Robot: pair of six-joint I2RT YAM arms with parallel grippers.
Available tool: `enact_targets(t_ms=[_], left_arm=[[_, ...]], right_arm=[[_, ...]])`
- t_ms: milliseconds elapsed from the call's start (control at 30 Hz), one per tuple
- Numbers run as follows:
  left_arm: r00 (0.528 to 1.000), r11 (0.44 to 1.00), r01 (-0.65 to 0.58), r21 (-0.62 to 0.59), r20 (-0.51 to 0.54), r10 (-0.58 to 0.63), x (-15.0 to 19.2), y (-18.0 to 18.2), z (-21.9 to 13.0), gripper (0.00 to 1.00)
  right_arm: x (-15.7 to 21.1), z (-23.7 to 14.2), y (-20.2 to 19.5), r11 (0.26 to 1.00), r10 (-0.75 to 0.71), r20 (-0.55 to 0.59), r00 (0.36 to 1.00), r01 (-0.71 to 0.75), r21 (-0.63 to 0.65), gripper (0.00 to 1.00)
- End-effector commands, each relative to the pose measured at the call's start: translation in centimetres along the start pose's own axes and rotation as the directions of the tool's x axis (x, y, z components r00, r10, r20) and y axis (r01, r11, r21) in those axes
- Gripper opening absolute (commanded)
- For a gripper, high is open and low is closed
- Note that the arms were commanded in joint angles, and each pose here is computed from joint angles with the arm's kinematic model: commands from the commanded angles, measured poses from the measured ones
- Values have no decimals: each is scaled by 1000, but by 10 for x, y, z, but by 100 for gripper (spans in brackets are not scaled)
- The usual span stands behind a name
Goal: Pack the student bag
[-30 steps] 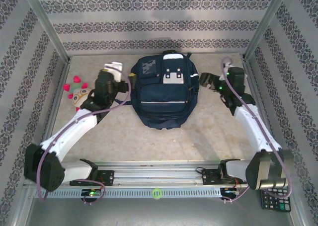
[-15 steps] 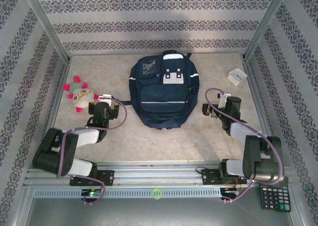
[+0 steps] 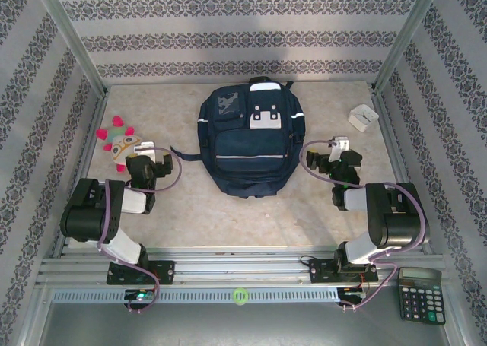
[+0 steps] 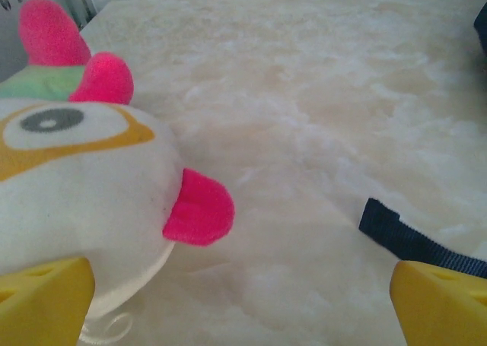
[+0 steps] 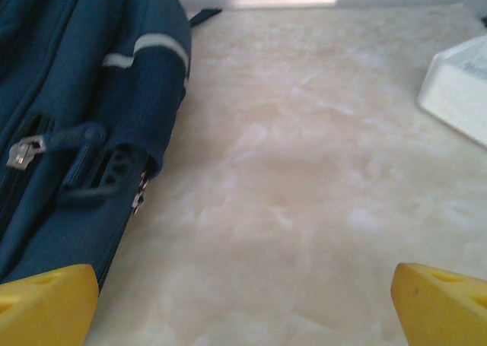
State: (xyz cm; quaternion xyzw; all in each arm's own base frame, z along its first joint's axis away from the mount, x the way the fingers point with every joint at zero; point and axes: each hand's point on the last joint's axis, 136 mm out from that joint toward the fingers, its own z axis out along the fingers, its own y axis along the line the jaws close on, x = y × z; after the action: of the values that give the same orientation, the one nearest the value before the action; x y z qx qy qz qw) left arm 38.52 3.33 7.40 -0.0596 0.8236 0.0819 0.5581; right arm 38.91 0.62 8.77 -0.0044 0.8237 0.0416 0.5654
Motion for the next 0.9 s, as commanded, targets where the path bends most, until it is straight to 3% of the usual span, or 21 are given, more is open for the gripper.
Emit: enact_targets(t_ms=[0,867], left_arm=[[997,999,41,31,62,-43,-18,-5,0,99],[998,996,9,85,62,-14,-19,-15,1,99]], right_arm=[[-22,2,-3,999,-1,72,997,-2,35,98],[-22,2,-3,999,-1,71,997,-2,35,98]])
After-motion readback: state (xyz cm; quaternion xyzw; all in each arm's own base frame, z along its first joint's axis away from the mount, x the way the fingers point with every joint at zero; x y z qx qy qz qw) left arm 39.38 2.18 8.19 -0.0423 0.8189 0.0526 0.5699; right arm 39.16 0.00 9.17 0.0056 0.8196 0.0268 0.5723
